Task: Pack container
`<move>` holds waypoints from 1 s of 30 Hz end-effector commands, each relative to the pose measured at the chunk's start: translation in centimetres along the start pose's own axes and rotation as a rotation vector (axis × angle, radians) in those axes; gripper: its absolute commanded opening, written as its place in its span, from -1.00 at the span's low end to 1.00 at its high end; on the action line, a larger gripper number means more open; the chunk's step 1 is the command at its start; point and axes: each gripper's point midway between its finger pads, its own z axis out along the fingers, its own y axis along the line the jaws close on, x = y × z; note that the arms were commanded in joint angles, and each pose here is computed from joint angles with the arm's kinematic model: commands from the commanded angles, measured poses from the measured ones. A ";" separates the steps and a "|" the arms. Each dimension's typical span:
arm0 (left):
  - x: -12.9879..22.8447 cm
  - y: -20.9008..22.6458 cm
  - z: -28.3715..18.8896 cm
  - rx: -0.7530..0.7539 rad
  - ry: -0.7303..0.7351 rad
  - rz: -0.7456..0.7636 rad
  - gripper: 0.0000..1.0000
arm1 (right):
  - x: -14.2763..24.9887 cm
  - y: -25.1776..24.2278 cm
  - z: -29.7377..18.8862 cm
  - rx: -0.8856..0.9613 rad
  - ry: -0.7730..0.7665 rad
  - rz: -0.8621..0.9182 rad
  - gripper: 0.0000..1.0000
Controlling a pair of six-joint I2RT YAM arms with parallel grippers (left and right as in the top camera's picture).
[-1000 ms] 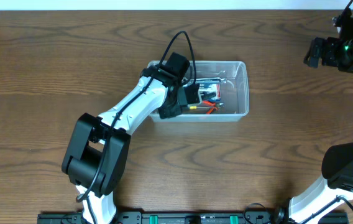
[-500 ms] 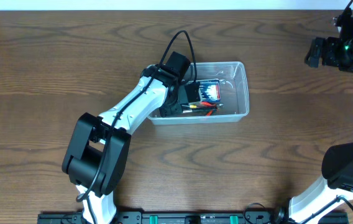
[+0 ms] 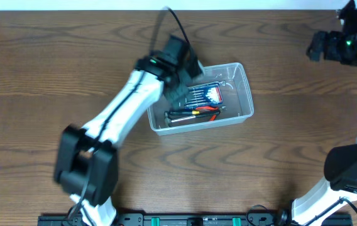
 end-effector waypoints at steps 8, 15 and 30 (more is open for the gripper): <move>4.5 6.6 -15.8 -0.157 -0.161 -0.710 0.97 | -2.9 9.3 -2.1 -0.036 -0.154 -0.107 0.98; 10.5 5.1 -21.2 -0.217 -0.131 -0.802 0.97 | 0.5 9.1 -5.6 -0.036 -0.097 -0.043 0.99; 18.1 -2.4 -21.1 -0.285 -0.390 -0.820 0.97 | 14.9 8.3 -8.0 0.047 -0.275 0.021 0.99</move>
